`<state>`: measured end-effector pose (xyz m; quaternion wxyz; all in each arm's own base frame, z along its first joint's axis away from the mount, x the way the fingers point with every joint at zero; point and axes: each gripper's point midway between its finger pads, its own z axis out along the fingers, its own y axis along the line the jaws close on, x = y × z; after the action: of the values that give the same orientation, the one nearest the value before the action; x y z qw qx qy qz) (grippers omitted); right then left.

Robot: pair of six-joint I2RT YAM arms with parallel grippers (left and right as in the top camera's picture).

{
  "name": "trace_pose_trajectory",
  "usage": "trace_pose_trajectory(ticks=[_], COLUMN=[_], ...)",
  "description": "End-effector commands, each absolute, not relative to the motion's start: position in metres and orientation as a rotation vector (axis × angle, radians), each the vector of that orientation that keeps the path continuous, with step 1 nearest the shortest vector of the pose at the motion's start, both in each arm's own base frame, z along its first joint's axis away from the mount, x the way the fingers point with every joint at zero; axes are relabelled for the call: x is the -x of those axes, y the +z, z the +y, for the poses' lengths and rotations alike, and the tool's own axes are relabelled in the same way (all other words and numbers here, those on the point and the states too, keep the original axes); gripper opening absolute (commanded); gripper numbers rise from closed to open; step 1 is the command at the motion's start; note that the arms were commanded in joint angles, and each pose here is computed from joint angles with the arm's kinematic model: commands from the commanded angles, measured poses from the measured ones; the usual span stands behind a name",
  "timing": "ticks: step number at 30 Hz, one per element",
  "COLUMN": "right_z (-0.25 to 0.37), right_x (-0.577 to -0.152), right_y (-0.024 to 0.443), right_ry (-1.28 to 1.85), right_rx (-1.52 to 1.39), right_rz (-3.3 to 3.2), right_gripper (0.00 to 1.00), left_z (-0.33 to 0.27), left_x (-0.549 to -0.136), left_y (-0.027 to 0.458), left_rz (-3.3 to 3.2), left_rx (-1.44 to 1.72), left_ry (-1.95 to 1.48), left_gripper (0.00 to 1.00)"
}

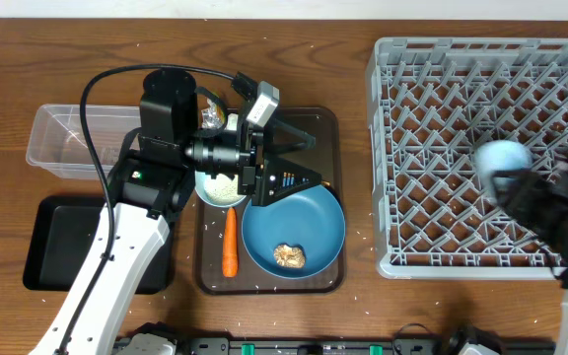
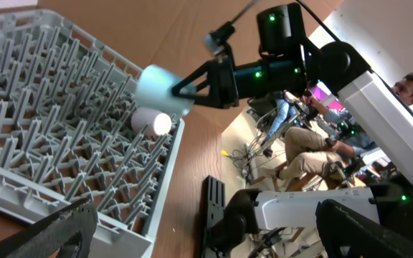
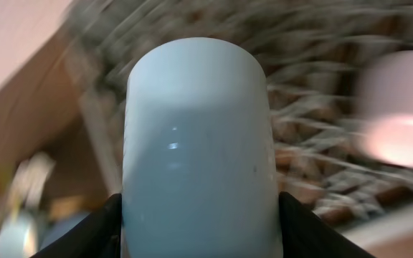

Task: Sort waste into correct bins and load items into the dishwasher rack
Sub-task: 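Place the light-blue cup in the dish rack with the right gripper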

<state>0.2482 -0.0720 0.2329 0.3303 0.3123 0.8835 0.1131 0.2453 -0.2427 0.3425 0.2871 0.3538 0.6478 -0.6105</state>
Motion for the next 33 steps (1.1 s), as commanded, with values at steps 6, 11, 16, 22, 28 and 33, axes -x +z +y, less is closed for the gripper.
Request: trace_pose_trajectory(ticks=[6,11,16,22,28,33], right_z=[-0.174,-0.197,-0.209,-0.216,-0.220,-0.233], right_x=[-0.215,-0.222,-0.254,-0.279,-0.281,-0.296], right_y=[0.222,0.205,0.187,0.172,0.158,0.172], right_ry=[0.145,0.205,0.385,0.539,0.560,0.560], right_rx=[-1.382,-1.522,-1.584,-1.637,-1.686,-1.600], right_rz=[2.058,2.002,1.944,1.891,1.894,1.836], right_gripper=[0.56,0.58,0.58,0.59,0.75,0.80], left_z=[-0.239,-0.239,-0.239,-0.239,-0.239,-0.238], left_x=[-0.256,-0.256,-0.255,-0.255,-0.255,-0.255], left_y=[0.332,0.331,0.329,0.326,0.324,0.323], left_rz=[1.837,1.844,1.852,1.867,1.869,1.879], left_rx=[-0.838,-0.836,-0.832,-0.823,-0.822,-0.815], left_ry=[-1.563,-1.564,-1.568,-1.572,-1.566,-1.567], left_gripper=[0.98,0.98,0.98,0.98,0.98,0.98])
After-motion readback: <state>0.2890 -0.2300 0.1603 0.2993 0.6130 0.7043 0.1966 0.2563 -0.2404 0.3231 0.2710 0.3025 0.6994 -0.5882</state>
